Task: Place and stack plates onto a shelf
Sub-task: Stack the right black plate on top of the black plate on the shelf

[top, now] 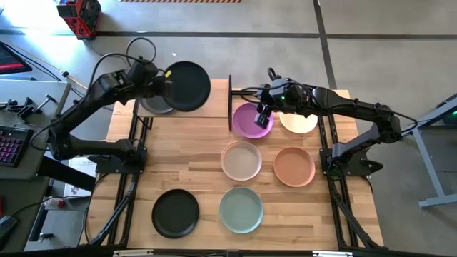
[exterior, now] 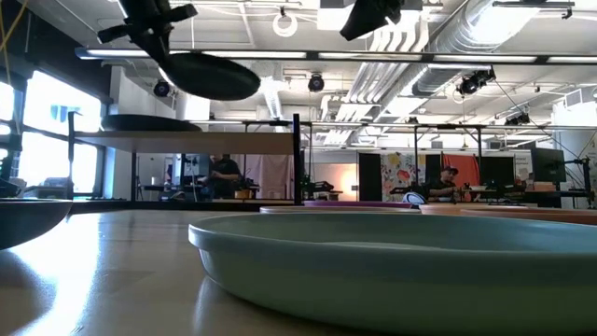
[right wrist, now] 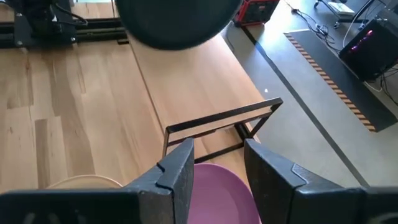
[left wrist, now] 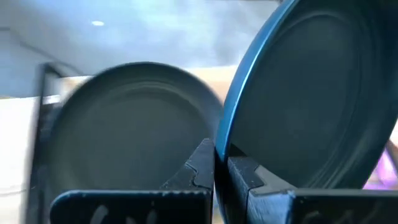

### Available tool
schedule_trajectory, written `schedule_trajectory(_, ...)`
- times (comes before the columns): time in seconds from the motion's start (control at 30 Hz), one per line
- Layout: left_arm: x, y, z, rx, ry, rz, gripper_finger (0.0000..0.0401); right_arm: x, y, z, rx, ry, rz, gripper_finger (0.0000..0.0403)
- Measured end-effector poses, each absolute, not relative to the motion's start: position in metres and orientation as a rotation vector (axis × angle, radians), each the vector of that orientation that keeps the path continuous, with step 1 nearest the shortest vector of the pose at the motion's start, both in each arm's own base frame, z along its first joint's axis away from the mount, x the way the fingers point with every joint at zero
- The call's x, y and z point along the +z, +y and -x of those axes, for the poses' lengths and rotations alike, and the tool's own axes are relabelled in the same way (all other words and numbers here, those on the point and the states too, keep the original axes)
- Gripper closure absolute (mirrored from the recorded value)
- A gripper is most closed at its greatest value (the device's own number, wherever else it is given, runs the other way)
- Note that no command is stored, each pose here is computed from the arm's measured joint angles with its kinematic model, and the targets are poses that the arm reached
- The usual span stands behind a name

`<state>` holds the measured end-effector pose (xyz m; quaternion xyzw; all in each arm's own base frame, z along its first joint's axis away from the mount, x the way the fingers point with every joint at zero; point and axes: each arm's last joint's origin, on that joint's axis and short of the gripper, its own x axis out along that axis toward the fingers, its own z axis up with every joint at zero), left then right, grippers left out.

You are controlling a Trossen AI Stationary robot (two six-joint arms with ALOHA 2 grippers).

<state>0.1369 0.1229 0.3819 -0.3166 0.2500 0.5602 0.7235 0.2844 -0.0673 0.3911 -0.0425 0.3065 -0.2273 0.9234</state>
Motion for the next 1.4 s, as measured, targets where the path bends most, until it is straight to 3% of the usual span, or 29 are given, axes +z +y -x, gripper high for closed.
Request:
schedule_trajectory(0.43, 0.372, 0.112, -0.112, 1.637, 0.572, 0.753, 0.0399, 0.385, -0.066, -0.28, -0.456, 0.714, 0.089, 0.0272)
schedule_trajectory(1.4, 0.371, 0.127, -0.095, 1.677, 0.568, 0.885, 0.0393, 0.381, -0.064, -0.278, -0.404, 0.756, 0.055, 0.0272)
